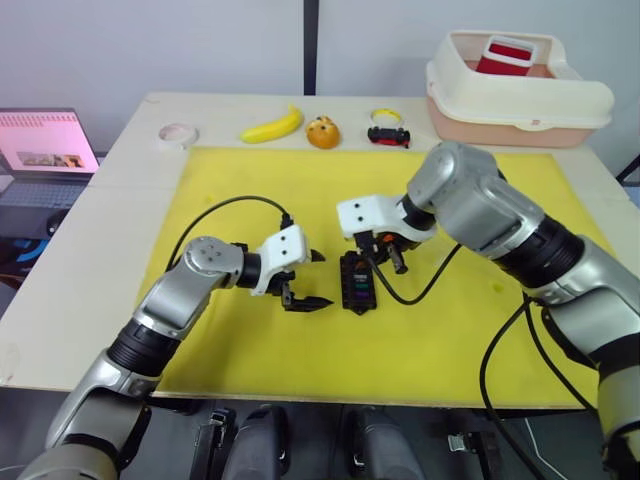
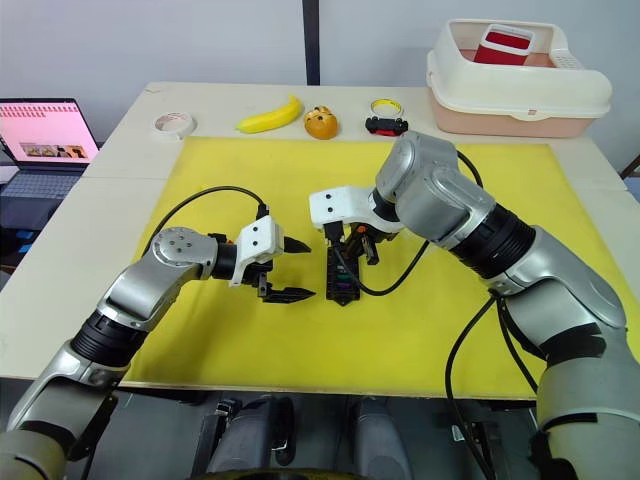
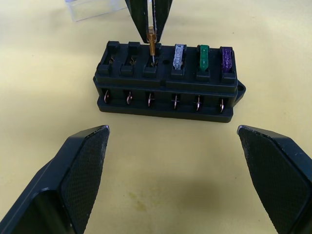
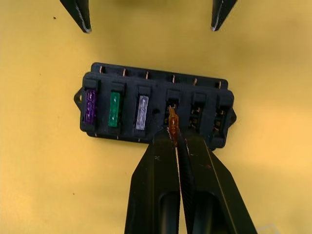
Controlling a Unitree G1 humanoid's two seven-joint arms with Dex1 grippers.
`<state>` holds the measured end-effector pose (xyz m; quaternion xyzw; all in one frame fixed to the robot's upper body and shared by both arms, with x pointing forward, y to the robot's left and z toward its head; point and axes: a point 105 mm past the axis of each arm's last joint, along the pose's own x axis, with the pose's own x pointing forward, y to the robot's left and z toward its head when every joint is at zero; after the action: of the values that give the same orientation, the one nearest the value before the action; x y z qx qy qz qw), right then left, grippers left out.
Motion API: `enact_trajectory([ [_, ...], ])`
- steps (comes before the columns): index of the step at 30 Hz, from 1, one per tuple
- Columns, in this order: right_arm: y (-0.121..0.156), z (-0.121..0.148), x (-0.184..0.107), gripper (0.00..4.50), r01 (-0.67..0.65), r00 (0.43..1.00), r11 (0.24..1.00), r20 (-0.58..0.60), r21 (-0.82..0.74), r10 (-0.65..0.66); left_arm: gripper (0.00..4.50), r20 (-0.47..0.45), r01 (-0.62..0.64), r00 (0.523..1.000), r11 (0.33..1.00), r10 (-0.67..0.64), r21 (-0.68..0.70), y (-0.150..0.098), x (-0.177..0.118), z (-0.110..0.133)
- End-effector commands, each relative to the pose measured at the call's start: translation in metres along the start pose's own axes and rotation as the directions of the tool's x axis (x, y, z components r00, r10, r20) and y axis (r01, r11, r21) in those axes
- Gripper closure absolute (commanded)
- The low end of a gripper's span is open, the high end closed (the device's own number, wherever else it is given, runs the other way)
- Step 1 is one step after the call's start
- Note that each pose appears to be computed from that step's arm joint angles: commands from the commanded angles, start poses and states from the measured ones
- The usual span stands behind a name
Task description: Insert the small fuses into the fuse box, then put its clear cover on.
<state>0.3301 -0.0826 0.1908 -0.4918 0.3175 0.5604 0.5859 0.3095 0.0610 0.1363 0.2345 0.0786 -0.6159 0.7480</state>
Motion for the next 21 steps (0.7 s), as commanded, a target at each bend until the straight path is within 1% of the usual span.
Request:
enact_trajectory([
  [1, -0.001, 0.004, -0.003, 4.5, 0.015, 1.0, 1.0, -0.002, -0.025, -0.015, 0.08, 0.018, -0.011, 1.0, 0.999, 0.01, 0.037, 0.001, -0.002, 0.01],
  [21, 0.004, 0.006, 0.008, 4.5, -0.013, 1.0, 1.0, -0.025, -0.018, 0.013, 0.08, 0.021, -0.027, 0.999, 0.999, 0.026, 0.044, 0.002, -0.001, 0.011],
])
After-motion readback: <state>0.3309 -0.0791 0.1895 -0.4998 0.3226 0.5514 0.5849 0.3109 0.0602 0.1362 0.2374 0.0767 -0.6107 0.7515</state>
